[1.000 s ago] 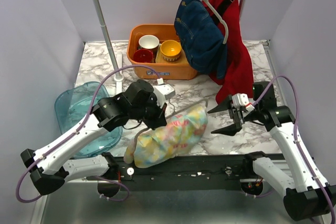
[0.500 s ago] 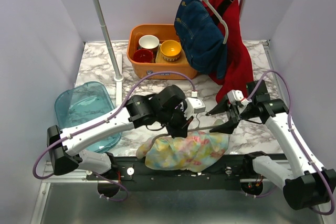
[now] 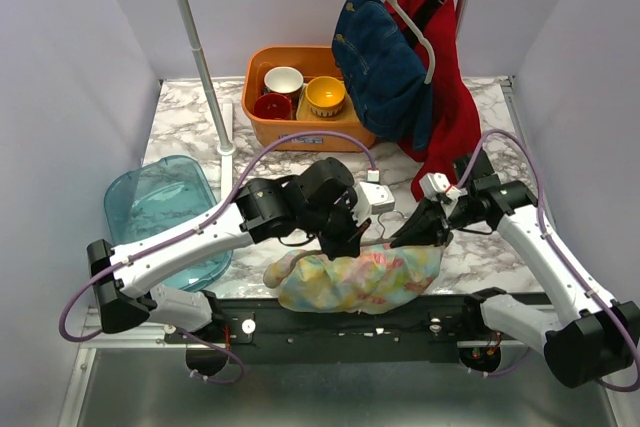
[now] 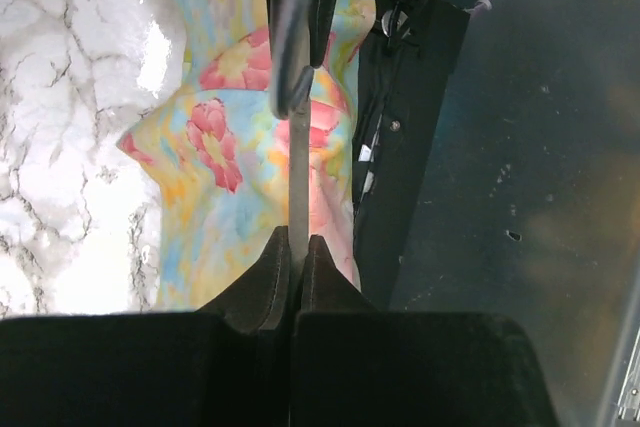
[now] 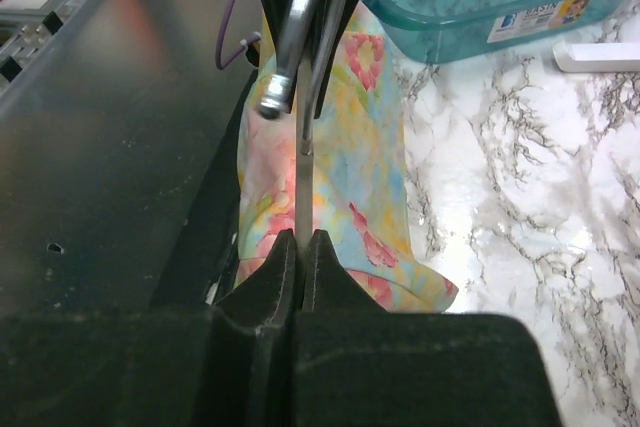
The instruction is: Place the skirt on the hanger
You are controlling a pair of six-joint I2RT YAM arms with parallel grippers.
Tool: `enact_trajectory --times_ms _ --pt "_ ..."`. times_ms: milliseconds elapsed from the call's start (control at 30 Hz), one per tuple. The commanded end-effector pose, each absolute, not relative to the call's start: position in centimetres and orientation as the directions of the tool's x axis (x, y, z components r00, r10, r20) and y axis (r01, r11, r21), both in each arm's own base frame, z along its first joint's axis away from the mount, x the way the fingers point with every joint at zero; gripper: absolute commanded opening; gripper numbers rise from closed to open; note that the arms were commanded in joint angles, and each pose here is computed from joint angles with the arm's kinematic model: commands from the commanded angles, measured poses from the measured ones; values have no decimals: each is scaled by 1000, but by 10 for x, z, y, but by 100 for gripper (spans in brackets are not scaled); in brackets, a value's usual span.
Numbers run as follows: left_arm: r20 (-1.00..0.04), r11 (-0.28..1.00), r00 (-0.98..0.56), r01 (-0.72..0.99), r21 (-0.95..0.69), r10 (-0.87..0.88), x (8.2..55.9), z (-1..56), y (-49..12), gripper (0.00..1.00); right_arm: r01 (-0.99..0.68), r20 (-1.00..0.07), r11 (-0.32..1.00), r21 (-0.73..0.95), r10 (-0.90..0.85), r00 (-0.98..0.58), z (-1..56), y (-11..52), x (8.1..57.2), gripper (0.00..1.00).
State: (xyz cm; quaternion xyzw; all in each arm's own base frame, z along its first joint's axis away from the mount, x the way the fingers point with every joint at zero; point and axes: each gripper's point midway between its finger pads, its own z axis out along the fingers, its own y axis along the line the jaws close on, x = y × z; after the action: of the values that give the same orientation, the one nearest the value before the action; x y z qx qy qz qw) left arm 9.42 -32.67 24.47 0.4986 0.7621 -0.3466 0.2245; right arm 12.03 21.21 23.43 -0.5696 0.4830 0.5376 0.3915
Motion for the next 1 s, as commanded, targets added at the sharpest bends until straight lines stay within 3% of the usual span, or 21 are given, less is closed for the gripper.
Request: enact_trajectory --times_ms 0,100,233,367,533,867,900,967 --pt "-777 252 -347 936 -248 525 105 273 -329 0 -972 -990 -229 52 -138 -21 245 212 118 1" --pt "-808 243 -325 942 -231 491 104 281 -319 15 -978 -984 -204 49 -179 -11 245 211 124 1" --pt "-837 234 -268 957 -174 477 104 286 -297 58 -977 -984 -205 53 -180 -16 246 212 125 0" --pt "-844 235 -209 967 -102 494 103 276 -272 72 -978 -983 -199 56 -184 -18 246 212 126 1" --pt "-861 199 -139 979 -45 490 94 270 -252 76 -979 -983 -195 55 -184 -19 246 212 128 1" --pt "-889 191 -37 980 57 457 97 251 -242 72 -979 -982 -192 66 -188 -29 244 212 129 0" --pt "-891 192 -35 980 59 453 98 251 -242 71 -979 -982 -193 66 -188 -29 244 212 128 0" --pt "-893 187 -31 980 60 449 98 252 -245 55 -979 -981 -193 69 -189 -32 244 212 129 1"
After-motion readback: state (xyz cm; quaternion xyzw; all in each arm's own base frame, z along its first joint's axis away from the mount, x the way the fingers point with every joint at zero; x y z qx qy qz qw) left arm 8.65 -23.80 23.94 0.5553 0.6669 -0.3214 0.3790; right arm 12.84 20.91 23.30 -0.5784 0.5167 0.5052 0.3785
